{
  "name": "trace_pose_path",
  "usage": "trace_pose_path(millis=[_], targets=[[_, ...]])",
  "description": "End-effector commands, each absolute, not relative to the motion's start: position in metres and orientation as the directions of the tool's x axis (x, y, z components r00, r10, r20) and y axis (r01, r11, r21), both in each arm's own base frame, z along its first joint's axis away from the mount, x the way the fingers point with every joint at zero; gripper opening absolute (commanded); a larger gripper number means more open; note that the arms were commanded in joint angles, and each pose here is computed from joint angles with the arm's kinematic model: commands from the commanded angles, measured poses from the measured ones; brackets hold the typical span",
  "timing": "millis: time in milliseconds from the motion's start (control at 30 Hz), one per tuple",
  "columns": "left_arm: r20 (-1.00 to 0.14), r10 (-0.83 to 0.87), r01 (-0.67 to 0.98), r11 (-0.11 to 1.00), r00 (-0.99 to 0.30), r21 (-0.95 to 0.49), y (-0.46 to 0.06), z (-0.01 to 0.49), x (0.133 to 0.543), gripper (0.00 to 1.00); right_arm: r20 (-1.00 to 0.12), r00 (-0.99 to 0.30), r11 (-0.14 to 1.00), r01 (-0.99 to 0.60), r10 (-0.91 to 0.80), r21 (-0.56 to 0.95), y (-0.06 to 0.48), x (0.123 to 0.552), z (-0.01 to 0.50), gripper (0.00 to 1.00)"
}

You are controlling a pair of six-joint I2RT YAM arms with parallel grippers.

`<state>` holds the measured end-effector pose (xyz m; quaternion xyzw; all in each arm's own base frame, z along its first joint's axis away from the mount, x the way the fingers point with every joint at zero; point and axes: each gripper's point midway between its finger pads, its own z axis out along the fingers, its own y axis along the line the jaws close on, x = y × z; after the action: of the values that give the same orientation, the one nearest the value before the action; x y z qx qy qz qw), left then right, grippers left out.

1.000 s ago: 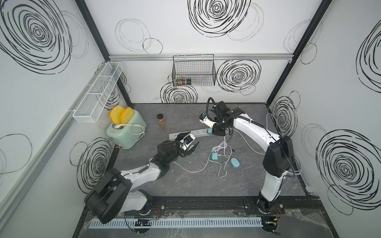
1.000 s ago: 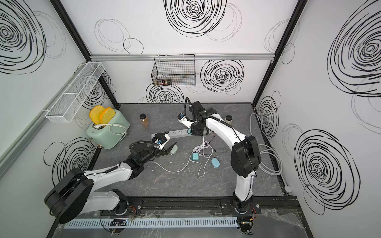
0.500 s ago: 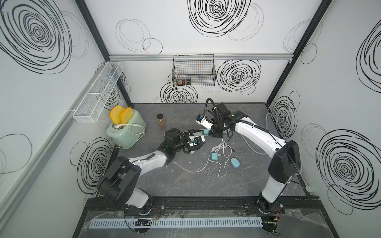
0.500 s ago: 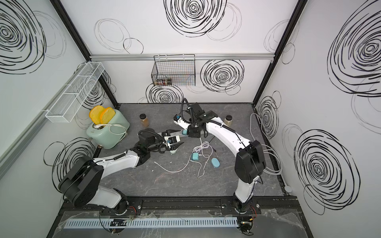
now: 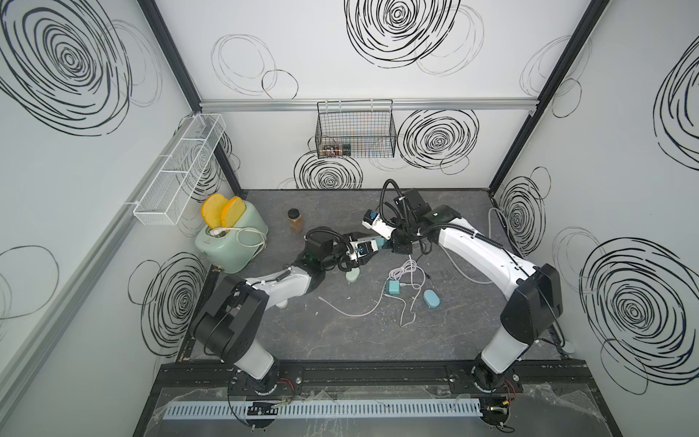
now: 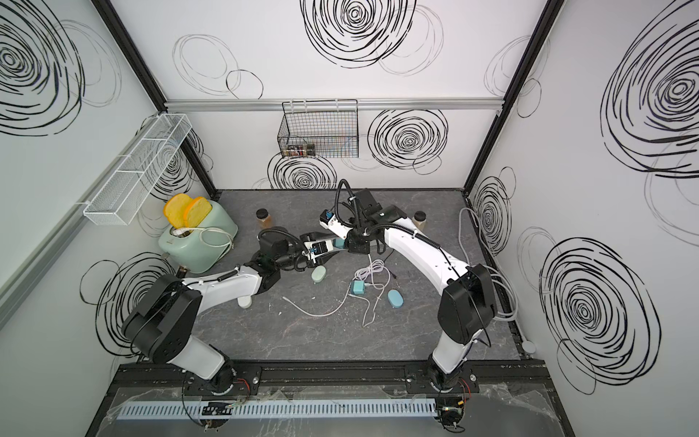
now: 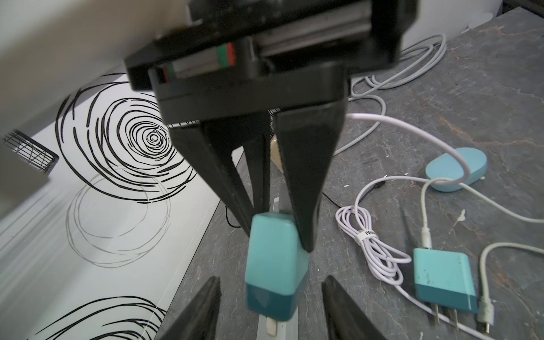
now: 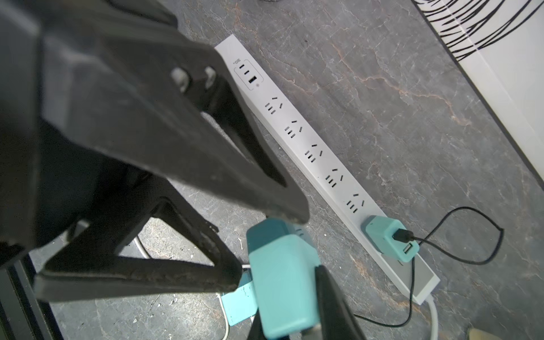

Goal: Charge the bluetooth headset
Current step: Insert the plug into the socket.

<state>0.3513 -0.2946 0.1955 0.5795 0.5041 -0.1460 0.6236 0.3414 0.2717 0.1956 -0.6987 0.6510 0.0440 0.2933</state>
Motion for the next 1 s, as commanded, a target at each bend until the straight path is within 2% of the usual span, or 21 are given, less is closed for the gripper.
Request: trace_pose_path(millis=[0, 233, 467, 567, 700, 833, 967], targets=[[-0.782, 0.387, 0.754, 0.263, 0.489, 0.602, -0.299, 0.202, 0.356, 0.56, -0.477, 0.196, -0.004, -0.927, -0.857, -0.374, 0.275, 0.335, 0.209, 0.13], [-0.777, 0.397, 0.768, 0.228, 0.488, 0.599, -0.303, 0.197, 0.356, 0.45, -0.488, 0.218, -0.011, -0.920, -0.845, -0.391, 0.278, 0.333, 0.215, 0.14], [-0.769, 0.410, 0.767, 0.218, 0.489, 0.604, -0.306, 0.194, 0.361, 0.43, -0.488, 0.273, -0.048, -0.904, -0.829, -0.425, 0.279, 0.327, 0.218, 0.16], [-0.775, 0.409, 0.768, 0.227, 0.482, 0.598, -0.307, 0.196, 0.365, 0.37, -0.499, 0.289, -0.052, -0.898, -0.817, -0.436, 0.280, 0.324, 0.221, 0.17], [-0.801, 0.373, 0.778, 0.255, 0.468, 0.574, -0.308, 0.203, 0.365, 0.27, -0.506, 0.284, -0.034, -0.893, -0.814, -0.448, 0.279, 0.325, 0.222, 0.34], [-0.839, 0.333, 0.795, 0.302, 0.430, 0.527, -0.308, 0.208, 0.366, 0.20, -0.531, 0.246, 0.037, -0.884, -0.811, -0.466, 0.276, 0.333, 0.226, 0.52], [-0.885, 0.303, 0.806, 0.382, 0.353, 0.452, -0.302, 0.209, 0.375, 0.16, -0.617, 0.187, 0.158, -0.873, -0.765, -0.461, 0.269, 0.338, 0.249, 0.61]])
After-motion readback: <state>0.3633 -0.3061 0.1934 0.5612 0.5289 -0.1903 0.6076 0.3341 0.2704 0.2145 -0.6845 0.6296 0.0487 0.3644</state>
